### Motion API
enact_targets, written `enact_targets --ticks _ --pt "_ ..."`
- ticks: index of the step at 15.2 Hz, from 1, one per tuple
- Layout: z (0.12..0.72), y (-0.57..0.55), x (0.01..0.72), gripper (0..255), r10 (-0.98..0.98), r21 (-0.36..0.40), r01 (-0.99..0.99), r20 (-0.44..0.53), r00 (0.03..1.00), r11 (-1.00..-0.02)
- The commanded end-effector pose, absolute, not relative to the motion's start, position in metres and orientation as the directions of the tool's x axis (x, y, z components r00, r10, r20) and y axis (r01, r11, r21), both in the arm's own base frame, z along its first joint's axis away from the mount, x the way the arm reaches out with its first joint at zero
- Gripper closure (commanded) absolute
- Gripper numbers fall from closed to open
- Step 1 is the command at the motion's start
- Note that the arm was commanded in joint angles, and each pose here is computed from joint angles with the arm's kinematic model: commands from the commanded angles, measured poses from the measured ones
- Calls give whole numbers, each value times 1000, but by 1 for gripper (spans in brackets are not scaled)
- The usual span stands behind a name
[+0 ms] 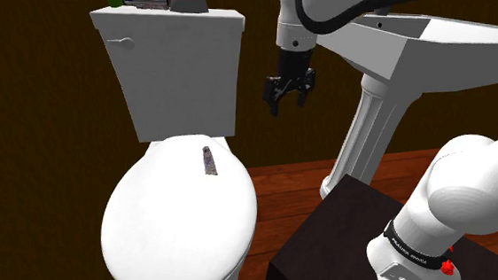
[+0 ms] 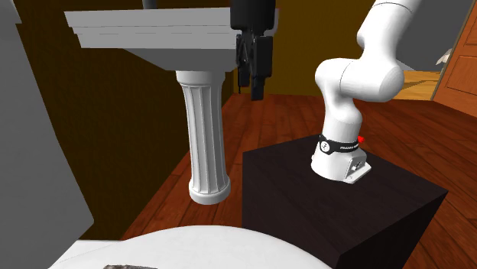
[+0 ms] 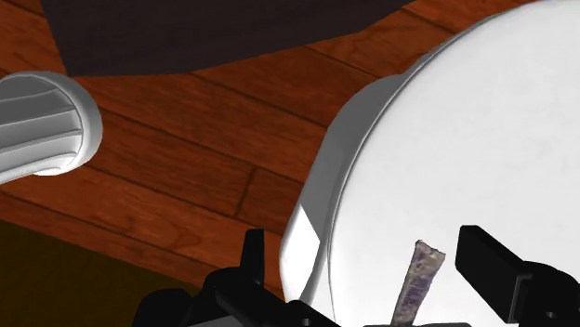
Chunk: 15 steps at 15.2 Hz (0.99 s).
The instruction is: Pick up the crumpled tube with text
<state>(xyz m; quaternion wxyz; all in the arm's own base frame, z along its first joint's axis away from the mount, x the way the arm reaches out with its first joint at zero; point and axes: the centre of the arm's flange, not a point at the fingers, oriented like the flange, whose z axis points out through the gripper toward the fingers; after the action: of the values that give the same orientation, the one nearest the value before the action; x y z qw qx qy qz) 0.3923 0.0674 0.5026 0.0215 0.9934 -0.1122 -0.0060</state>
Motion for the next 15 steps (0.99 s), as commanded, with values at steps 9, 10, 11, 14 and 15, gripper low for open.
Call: enact_targets --ticks 9,10,11,14,15 --pt "410 108 475 0 -310 37 -311 16 951 -950" --pt "401 112 484 0 -319 36 -319 18 948 -947" --pt "392 116 492 0 -327 36 -328 20 945 -944" --pt "365 126 518 0 -352 33 -353 27 936 -935" --pt "356 129 527 0 -361 33 -361 29 932 -932"
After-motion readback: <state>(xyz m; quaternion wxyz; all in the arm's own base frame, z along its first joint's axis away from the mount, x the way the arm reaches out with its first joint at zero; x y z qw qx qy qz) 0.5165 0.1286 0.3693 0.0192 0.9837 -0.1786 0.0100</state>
